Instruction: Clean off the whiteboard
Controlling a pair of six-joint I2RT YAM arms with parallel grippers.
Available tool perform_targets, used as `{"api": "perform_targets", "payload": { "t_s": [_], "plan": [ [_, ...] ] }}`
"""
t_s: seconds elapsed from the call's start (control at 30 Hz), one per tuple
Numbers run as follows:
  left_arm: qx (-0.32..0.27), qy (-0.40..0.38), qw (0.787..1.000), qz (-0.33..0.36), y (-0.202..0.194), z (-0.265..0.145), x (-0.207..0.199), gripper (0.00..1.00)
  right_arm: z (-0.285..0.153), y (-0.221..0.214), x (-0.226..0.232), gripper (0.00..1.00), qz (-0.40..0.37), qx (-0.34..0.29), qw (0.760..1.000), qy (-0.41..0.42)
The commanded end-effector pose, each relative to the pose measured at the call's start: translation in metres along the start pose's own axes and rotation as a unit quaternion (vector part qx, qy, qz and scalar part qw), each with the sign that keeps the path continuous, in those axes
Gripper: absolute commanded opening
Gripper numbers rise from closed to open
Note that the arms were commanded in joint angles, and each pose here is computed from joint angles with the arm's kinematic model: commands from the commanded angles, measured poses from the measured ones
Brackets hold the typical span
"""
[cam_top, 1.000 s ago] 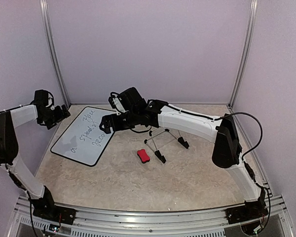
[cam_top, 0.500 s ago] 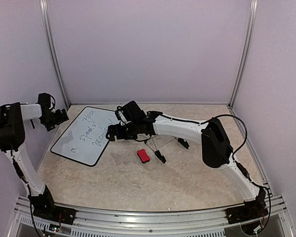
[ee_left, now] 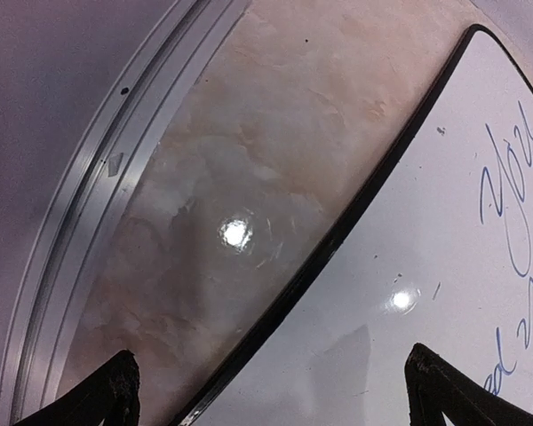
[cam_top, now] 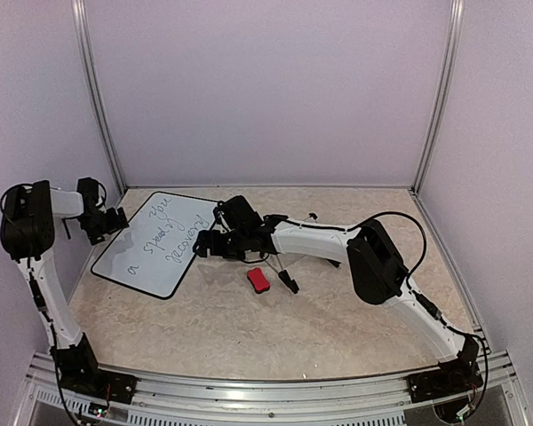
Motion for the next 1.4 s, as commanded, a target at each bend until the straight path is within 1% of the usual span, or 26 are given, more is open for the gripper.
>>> {"api": "perform_targets", "payload": {
  "t_s": [0.0,0.07,0.3,0.4,0.53,0.63,0.87,1.03,1.1,1.27,1.37],
  "plan": [
    [-0.006,-0.059,0.998,0.003,0.011,0.008,-0.01,0.99,-0.008,0.012,0.011,0.95,0.0,-0.02,1.0,0.0],
    [0.007,-0.069,0.998,0.004,0.004,0.016,-0.012,0.98,-0.012,0.013,0.01,0.96,0.002,-0.021,1.0,-0.012],
    [0.037,-0.111,0.993,0.017,-0.015,0.028,-0.026,0.89,-0.017,0.006,0.001,0.96,0.009,-0.001,0.999,-0.037],
    [0.055,-0.136,0.989,0.028,-0.029,0.031,-0.038,0.86,-0.024,0.009,-0.009,0.97,0.009,0.002,0.998,-0.061],
    [0.073,-0.159,0.983,0.058,-0.048,0.028,-0.063,0.85,-0.038,0.018,-0.035,0.97,0.036,0.008,0.996,-0.084],
    [0.094,-0.181,0.977,0.066,-0.064,0.026,-0.081,0.84,-0.047,0.022,-0.047,0.98,0.045,0.011,0.994,-0.097],
    [0.136,-0.222,0.963,0.073,-0.105,0.016,-0.114,0.83,-0.052,0.026,-0.045,0.99,0.046,0.014,0.995,-0.091],
    [0.148,-0.269,0.95,0.059,-0.125,0.0,-0.14,0.83,-0.053,0.025,-0.053,0.99,0.055,0.022,0.993,-0.102],
    [0.152,-0.289,0.943,0.065,-0.133,-0.009,-0.157,0.83,-0.051,0.024,-0.056,1.0,0.059,0.026,0.992,-0.105],
    [0.137,-0.328,0.933,0.054,-0.13,-0.025,-0.171,0.83,-0.042,0.015,-0.067,1.0,0.079,0.047,0.991,-0.101],
    [0.14,-0.34,0.929,0.049,-0.132,-0.028,-0.173,0.83,-0.036,0.007,-0.066,0.99,0.103,0.067,0.991,-0.05]
  ]
}}
Point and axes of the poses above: each gripper's point midway between its finger pads, its own z axis out along the fingers, its own x axis along the line the jaws close on, y = z × x, the point moved 3 cm from there along -z, back along the fingers, and after that the axes turned 4 degrees about z, right-handed, at the moved point
